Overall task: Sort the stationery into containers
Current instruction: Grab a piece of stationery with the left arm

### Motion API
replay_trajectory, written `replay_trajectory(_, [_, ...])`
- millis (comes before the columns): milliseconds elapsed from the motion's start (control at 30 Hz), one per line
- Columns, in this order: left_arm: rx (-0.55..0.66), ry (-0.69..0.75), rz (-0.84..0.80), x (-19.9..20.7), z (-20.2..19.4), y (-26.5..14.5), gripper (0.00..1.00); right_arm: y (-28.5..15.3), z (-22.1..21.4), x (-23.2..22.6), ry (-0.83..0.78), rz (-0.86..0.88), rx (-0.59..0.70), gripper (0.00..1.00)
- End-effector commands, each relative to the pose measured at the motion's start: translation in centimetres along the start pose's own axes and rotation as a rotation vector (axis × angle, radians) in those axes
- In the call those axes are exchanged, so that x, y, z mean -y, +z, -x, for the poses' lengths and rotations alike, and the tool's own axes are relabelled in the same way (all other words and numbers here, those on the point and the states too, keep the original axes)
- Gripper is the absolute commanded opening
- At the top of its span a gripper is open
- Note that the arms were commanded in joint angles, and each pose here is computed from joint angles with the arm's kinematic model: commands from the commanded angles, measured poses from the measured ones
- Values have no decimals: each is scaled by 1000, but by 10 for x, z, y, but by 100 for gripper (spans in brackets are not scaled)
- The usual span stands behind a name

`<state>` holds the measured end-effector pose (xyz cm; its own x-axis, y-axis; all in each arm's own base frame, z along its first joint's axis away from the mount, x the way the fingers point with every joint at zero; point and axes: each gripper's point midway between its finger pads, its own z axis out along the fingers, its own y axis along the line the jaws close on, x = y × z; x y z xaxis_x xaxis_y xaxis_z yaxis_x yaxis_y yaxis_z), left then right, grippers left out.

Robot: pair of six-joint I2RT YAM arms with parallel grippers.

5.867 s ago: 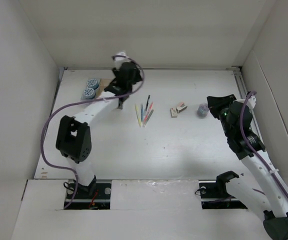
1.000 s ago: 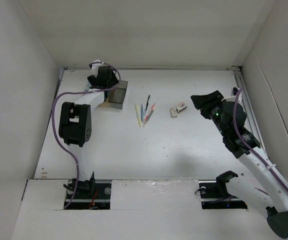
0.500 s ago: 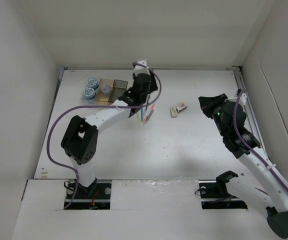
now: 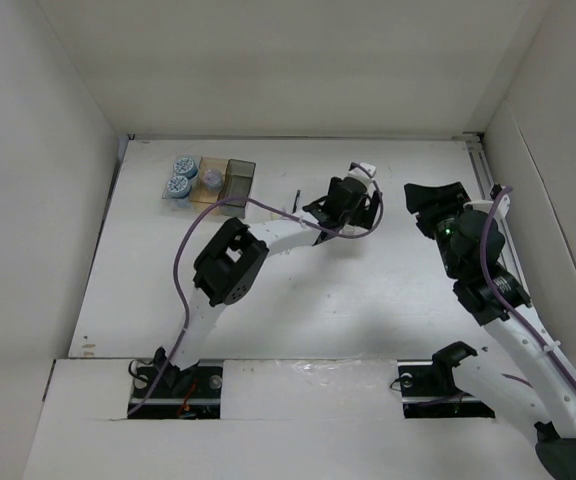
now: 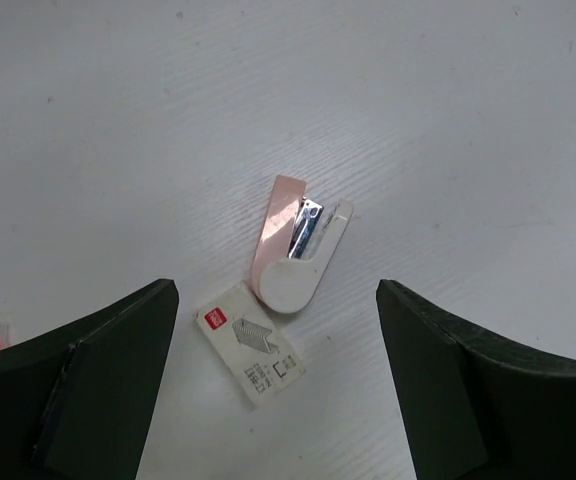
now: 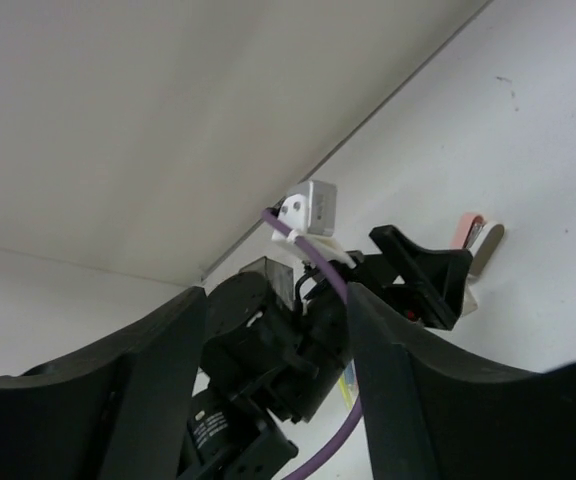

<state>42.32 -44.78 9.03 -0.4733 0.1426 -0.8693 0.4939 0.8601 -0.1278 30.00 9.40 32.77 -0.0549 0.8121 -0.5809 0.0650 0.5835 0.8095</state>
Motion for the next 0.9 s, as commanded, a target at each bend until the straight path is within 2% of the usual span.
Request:
replay_trajectory(0, [49,60,-54,16,40,-1,78,-1,4,-3,4,8,21,66])
replay_trajectory(500, [-60,168,-53,15,-2,38,76,-4,4,-7,8,25,10,68])
replay_trajectory(667, [-71,170,-60,17,-6,46,69,-7,3,-10,12,44,-3,68])
replay_trajectory(800, [-72,175,-68,23,-9,47,56,-7,3,-13,6,56,-6,68])
replay_trajectory(867, [-80,177,-66,22,-13,47,44,-7,3,-13,6,56,-6,67])
